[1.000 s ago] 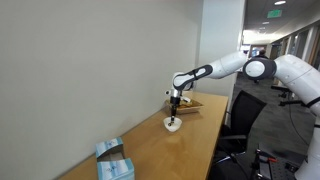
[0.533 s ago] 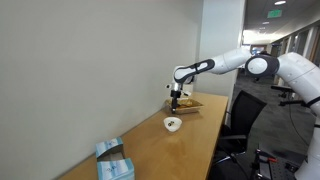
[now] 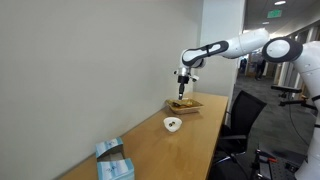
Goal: Move the bowl backward
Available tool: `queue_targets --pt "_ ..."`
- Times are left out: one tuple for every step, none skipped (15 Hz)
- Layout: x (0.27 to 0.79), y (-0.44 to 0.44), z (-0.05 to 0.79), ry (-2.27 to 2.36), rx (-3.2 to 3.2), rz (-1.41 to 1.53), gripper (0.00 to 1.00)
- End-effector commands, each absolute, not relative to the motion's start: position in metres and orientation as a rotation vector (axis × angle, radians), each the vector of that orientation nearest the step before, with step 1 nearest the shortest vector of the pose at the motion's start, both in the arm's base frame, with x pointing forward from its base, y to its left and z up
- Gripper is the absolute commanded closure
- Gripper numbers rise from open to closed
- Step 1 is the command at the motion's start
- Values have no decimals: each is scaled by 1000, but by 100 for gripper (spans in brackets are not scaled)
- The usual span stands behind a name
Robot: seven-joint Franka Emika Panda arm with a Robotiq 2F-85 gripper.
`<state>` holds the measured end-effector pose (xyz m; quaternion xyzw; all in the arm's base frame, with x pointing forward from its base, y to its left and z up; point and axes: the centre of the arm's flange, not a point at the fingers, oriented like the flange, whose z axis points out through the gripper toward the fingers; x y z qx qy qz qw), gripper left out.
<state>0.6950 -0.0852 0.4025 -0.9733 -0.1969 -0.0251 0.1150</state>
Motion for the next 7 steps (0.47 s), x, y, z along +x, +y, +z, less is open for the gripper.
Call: queue_targets --pt "642 -68 423 -491 -2946 -95 0" --pt "633 -67 429 -481 -2965 -101 0" --pt "626 -65 435 -469 -2977 -109 0" --pt "617 -65 440 -459 -2990 -112 0" --pt "610 -65 443 -449 -2995 -113 0" --pt "603 -66 445 -447 -3002 -115 0" --pt "597 -66 447 -446 -3001 -113 0"
